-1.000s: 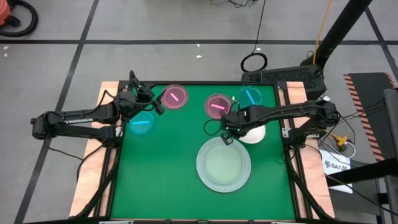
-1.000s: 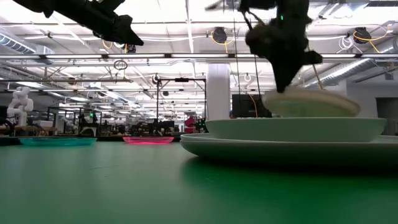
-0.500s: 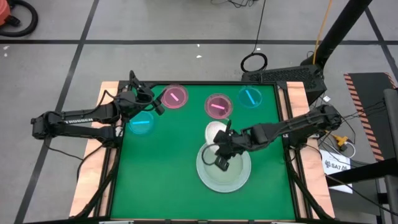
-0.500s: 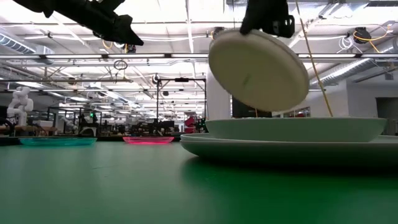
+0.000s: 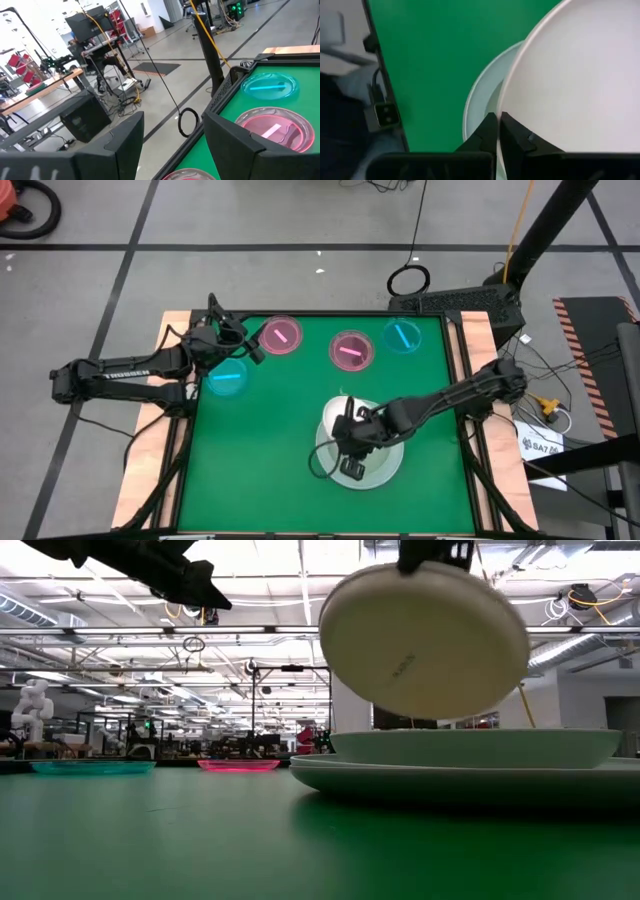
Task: Stack plastic plates
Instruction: Stack the white plate on top of the green plate
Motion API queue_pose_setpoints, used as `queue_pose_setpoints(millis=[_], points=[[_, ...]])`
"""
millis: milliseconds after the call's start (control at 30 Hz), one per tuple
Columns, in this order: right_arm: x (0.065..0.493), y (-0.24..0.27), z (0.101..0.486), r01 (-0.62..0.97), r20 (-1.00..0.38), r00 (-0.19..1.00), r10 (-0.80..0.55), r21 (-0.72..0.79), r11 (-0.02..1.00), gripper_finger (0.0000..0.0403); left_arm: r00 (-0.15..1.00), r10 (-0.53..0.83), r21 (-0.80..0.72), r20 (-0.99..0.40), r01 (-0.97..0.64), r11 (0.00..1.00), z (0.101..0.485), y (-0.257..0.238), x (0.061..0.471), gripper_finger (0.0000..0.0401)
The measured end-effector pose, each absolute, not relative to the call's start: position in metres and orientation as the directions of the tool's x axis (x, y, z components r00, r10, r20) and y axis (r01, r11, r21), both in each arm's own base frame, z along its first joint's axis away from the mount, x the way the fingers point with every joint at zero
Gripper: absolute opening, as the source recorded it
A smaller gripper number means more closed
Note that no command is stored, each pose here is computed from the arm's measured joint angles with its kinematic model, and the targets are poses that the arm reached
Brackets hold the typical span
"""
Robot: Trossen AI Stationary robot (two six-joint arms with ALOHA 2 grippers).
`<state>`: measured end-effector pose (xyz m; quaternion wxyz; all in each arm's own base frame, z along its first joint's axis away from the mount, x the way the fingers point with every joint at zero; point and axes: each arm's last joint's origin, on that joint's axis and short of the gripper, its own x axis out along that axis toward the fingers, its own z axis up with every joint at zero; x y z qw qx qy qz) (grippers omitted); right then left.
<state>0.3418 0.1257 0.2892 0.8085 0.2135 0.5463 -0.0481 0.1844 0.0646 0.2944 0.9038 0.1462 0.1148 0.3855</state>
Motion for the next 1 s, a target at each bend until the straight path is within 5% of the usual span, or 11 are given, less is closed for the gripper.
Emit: queue_pose_setpoints(millis=[267,700,1000], points=[[0.343,0.151,0.295,0.256,-0.939,0.293,0.181,0.26,0.931,0.0002,0.676,0.73,0.362,-0.094,-0.66,0.658,0.294,0.065,0.184,0.0212],[0.319,0.206,0.276,-0.296,-0.968,0.241,0.067,-0.007,0.955,0.0002,0.676,0.73,0.359,-0.095,-0.661,0.659,0.294,0.065,0.184,0.0212],[0.313,0.221,0.239,-0.411,-0.996,0.074,-0.048,-0.074,0.908,0.0002,0.676,0.73,0.36,-0.095,-0.661,0.659,0.294,0.065,0.184,0.0212]])
